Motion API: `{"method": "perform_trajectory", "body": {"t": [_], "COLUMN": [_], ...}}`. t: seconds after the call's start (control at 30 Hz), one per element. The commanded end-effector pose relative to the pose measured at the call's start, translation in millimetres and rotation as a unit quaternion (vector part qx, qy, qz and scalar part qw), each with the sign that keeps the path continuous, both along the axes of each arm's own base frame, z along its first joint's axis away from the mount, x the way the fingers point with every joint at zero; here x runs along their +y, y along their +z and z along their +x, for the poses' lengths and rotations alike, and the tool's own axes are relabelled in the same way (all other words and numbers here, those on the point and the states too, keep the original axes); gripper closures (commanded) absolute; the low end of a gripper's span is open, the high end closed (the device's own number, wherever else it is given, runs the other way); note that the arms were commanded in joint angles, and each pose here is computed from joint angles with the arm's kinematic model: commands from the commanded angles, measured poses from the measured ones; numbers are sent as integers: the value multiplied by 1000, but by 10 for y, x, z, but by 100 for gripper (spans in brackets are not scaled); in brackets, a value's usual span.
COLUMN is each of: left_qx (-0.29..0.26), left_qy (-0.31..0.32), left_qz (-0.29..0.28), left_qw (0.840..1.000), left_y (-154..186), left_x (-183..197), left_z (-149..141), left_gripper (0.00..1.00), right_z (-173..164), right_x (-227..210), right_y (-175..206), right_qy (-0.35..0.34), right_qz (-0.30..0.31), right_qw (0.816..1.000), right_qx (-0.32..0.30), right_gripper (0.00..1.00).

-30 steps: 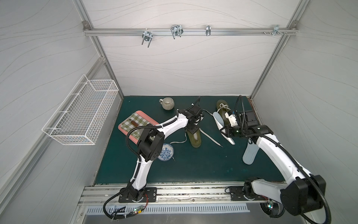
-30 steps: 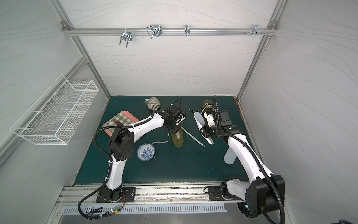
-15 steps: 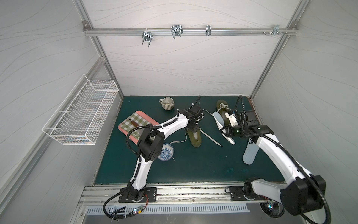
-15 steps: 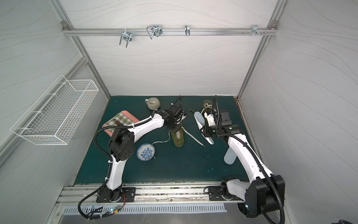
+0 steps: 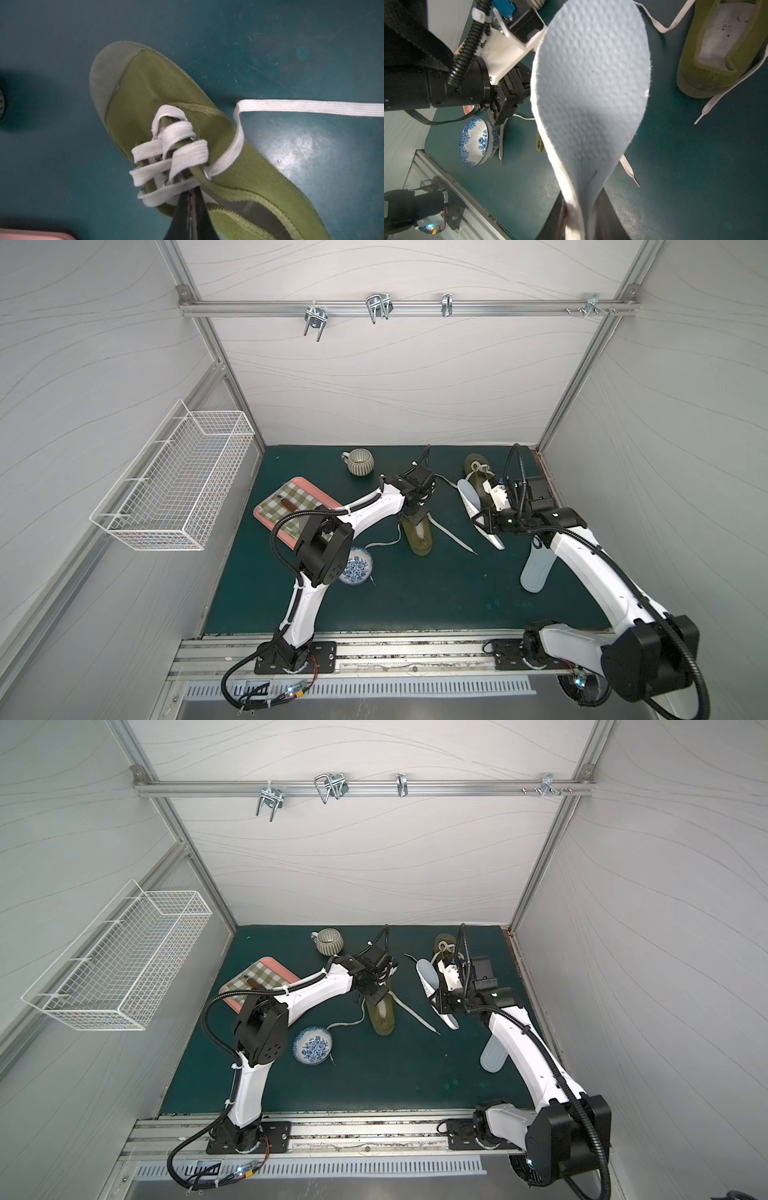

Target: Insert the insole into the shoe

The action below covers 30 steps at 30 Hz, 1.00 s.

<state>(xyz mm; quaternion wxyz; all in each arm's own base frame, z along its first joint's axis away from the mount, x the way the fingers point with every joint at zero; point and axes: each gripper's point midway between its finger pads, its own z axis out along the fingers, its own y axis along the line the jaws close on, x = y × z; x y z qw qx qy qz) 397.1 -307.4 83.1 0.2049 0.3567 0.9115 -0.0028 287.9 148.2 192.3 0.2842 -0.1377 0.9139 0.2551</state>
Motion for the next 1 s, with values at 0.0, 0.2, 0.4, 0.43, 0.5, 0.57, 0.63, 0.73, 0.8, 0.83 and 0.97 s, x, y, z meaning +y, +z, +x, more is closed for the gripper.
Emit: {"method": "perform_trajectory", "body": {"t": [0.0,0.2,0.4,0.43,0.5,0.57,0.63,0.73,0.8,0.83,0.97], "left_qx": [-12,32,78,89,117,141,164,196,210,215,232], "left_qy": [7,52,102,110,129,152,182,219,234,238,244], "left_qz": [-15,-34,-63,-70,-91,-113,-141,-190,-216,-227,-251], "left_qw": [1000,998,990,987,981,972,959,937,924,920,908], "left_y": [256,384,462,462,480,500,514,511,449,437,410], "left_x": [-40,7,53,51,43,44,46,49,82,93,124], "left_z": [52,-24,-132,-151,-214,-254,-273,-273,-289,-294,-330], "left_gripper": [100,100,100,100,100,100,100,100,100,100,100], "right_z": [-27,13,22,14,3,6,19,24,-13,-33,-191], "right_x": [7,-127,-161,-154,-137,-106,-84,-68,-25,-7,105], "right_y": [12,-121,-165,-170,-190,-218,-252,-259,-244,-243,-281], "right_qy": [7,-11,-3,1,13,25,33,46,72,84,148], "right_qz": [3,-42,-68,-75,-101,-124,-134,-161,-186,-201,-245], "right_qw": [1000,999,998,997,995,992,990,986,980,976,958], "right_qx": [6,16,19,17,14,13,17,13,3,-3,-14], "right_gripper": [77,78,80,80,81,81,81,82,82,82,82]}}
